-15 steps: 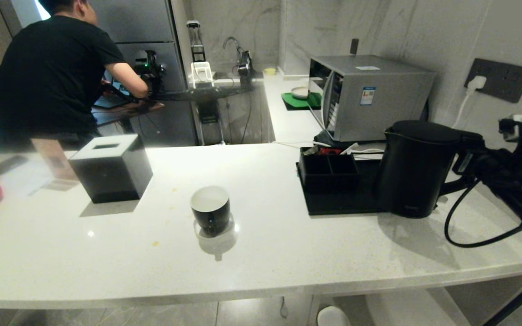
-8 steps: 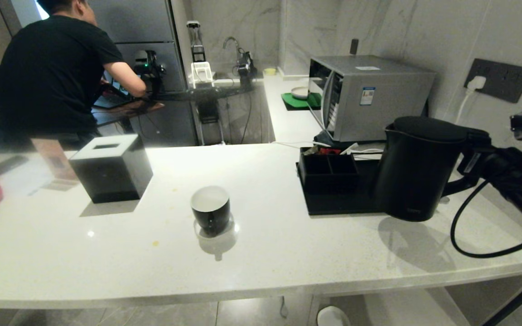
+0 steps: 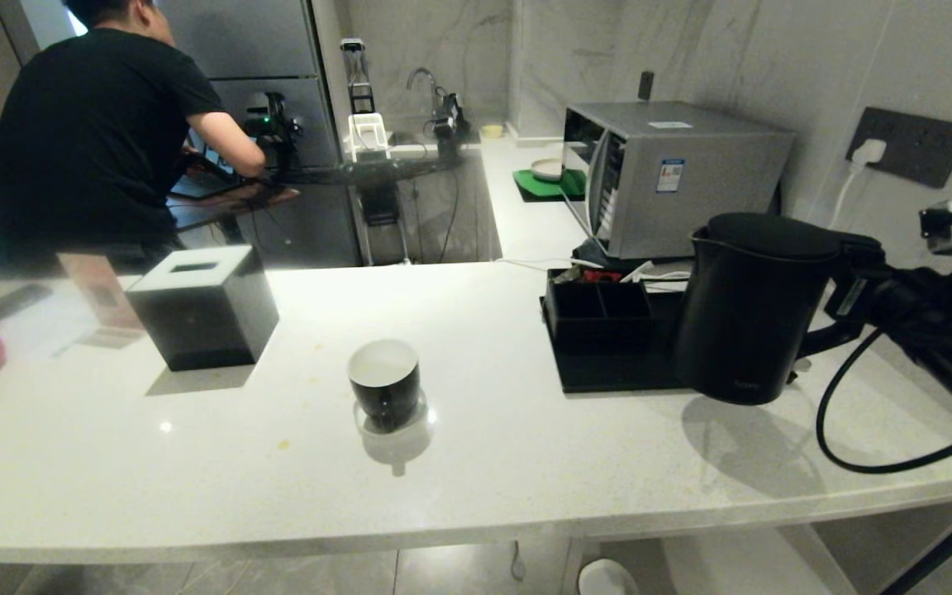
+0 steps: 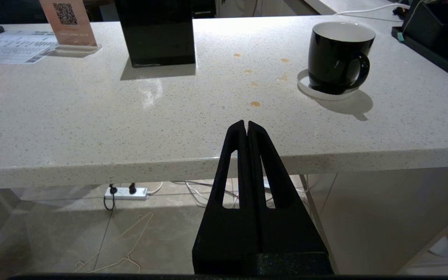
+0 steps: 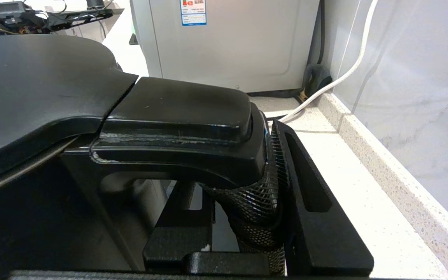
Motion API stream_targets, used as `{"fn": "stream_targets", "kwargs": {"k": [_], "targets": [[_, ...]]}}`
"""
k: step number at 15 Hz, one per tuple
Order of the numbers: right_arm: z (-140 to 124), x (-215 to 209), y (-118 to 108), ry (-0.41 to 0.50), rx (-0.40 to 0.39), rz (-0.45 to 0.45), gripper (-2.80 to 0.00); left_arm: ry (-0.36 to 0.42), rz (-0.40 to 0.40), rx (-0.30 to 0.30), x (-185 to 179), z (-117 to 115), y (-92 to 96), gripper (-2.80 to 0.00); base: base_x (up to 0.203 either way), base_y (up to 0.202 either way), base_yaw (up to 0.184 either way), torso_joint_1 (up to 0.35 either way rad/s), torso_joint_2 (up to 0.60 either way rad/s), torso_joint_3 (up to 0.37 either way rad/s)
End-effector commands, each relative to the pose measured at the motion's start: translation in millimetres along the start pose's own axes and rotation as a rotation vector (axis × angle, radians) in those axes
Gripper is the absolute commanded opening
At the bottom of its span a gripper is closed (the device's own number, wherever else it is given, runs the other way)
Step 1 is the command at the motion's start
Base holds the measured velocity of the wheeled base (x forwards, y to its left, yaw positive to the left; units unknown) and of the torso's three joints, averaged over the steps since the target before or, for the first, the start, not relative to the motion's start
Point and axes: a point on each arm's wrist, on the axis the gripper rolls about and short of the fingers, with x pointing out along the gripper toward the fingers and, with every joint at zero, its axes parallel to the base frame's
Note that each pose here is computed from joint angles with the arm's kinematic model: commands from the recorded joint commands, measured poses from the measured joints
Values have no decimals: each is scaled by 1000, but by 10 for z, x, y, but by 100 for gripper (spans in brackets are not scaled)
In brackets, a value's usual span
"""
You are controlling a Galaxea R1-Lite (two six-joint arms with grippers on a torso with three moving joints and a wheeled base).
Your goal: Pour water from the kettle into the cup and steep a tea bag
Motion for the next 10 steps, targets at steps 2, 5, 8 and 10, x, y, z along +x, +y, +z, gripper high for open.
{"fn": "stream_targets", "kwargs": {"k": [2,5,8,10], "targets": [[-16,19,24,-2,1,7,-280,1,0,0,1,1,0,-280,0,0,0,0,0,0],[-28,23,24,3,-4,5,-280,1,0,0,1,1,0,-280,0,0,0,0,0,0],[-37,24,38,8,-4,11,-280,1,0,0,1,1,0,-280,0,0,0,0,0,0],[-34,20,65,7,-3,18,-280,1,0,0,1,1,0,-280,0,0,0,0,0,0]]}}
